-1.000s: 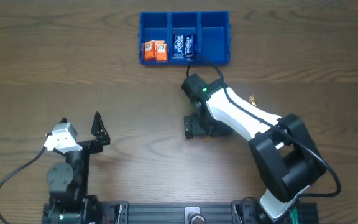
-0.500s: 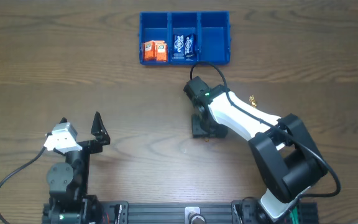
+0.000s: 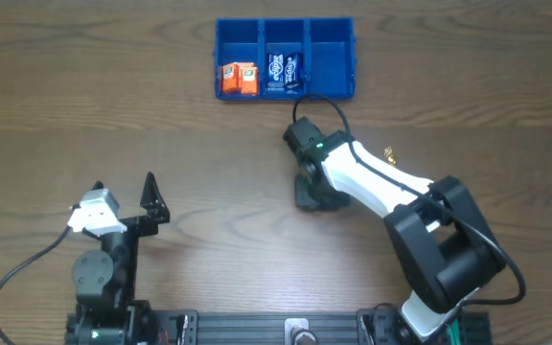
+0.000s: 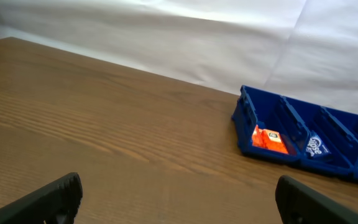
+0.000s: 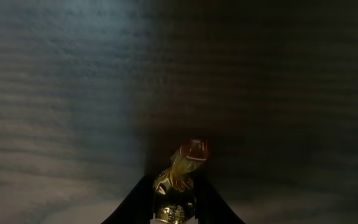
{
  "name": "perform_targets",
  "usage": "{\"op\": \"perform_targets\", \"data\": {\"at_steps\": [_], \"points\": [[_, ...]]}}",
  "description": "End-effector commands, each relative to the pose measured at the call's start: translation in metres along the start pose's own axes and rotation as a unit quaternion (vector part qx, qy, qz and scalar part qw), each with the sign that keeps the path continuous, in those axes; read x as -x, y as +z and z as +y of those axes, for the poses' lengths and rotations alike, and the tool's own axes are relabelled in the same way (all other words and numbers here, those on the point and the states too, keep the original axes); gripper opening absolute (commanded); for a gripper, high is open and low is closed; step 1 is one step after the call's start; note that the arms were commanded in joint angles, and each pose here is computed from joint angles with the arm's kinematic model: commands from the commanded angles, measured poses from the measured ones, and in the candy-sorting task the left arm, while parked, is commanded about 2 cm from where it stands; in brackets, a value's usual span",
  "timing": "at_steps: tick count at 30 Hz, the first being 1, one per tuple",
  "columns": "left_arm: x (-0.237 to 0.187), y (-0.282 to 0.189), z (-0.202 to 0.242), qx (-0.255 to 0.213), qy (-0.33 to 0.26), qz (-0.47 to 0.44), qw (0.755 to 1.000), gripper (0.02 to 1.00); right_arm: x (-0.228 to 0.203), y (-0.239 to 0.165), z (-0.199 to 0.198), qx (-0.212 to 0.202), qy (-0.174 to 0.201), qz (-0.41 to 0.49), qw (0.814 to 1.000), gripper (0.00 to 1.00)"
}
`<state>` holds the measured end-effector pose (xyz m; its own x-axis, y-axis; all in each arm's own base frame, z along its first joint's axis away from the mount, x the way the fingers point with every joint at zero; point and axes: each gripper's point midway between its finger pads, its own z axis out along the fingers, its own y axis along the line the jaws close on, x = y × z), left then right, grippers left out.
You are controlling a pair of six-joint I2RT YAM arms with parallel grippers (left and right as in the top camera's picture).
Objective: Sort Candies Into Trays
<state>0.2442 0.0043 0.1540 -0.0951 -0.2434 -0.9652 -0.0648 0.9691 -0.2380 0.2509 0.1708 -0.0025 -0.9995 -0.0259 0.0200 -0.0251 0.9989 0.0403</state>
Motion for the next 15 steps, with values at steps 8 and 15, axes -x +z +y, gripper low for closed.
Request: {"op": "perform_targets", "data": {"at_steps": [8, 15], "points": [[-0.017, 0.001, 0.006, 0.010, 0.004, 0.024, 1.000, 0.998, 0.137, -0.203, -0.015, 0.024, 0.003, -0.253, 0.967, 0.209], [-0.017, 0.001, 0.006, 0.010, 0.004, 0.024, 1.000, 0.998, 0.257, -0.198, -0.043, -0.026, 0.011, -0.342, 0.939, 0.185]]}}
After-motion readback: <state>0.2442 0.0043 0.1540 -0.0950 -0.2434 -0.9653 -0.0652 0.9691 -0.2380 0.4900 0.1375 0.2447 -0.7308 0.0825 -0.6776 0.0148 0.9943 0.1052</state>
